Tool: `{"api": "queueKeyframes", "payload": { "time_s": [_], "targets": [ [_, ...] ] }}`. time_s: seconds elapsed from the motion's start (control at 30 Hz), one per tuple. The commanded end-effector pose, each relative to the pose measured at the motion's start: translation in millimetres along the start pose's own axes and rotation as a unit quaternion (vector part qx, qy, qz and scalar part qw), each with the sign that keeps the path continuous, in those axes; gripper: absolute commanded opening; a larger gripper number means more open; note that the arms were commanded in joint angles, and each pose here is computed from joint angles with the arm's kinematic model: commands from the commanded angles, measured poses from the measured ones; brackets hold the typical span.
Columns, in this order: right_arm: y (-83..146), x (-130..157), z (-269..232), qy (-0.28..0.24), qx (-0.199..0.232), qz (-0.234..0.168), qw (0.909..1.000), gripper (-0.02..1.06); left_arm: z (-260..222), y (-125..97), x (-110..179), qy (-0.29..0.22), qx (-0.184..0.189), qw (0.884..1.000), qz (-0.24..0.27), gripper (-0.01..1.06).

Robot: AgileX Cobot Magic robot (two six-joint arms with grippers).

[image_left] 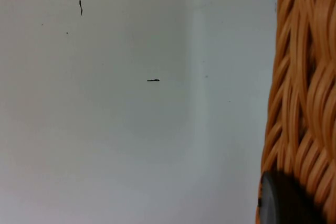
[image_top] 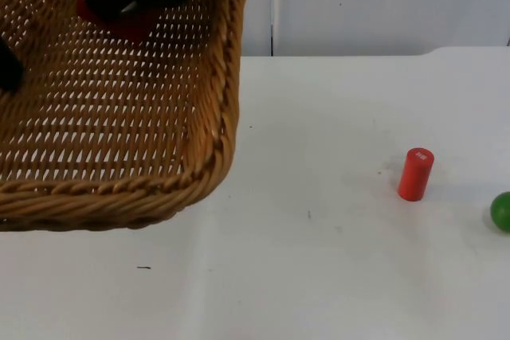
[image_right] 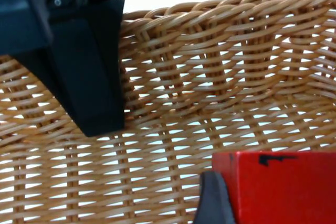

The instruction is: Pick up the basket with the left hand and place the object to the left of the red cylinder into the basket with the right hand.

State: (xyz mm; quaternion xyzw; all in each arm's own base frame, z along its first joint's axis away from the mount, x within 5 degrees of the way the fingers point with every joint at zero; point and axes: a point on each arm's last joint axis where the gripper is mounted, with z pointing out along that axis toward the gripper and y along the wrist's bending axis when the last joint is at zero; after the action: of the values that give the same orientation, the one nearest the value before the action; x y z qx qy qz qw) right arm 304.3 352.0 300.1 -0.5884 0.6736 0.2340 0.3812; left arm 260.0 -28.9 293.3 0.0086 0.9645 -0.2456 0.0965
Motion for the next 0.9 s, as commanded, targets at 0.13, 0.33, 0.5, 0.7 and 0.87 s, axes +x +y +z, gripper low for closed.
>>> {"api": "queueKeyframes", "payload": {
  "time_s": [0.13, 0.33, 0.5, 0.7, 0.87],
  "targets": [
    [2.4, -4.1, -1.5, -0.006, 0.001, -0.004, 1.0, 0.56, -2.9, -5.4, 0.2, -0.007, 0.02, 1.0, -0.003, 0.0],
    [4.0, -19.0, -24.6, -0.029, 0.013, 0.007, 0.9995, 0.93, -2.9, -5.4, 0.2, -0.007, 0.02, 1.0, -0.003, 0.0],
    [7.6, -35.3, -53.8, -0.054, 0.027, -0.007, 0.9981, 0.95, -2.9, -5.4, 0.2, -0.007, 0.02, 1.0, -0.003, 0.0],
    [9.8, -45.5, -79.3, -0.07, 0.035, -0.015, 0.9968, 0.95, -2.9, -5.2, 0.3, -0.007, 0.019, 1.0, -0.002, 0.0],
    [8.0, -48.2, -93.4, -0.076, 0.041, -0.016, 0.9961, 0.95, -2.9, -5.2, 0.3, -0.007, 0.019, 1.0, -0.002, 0.0]
  ]
}}
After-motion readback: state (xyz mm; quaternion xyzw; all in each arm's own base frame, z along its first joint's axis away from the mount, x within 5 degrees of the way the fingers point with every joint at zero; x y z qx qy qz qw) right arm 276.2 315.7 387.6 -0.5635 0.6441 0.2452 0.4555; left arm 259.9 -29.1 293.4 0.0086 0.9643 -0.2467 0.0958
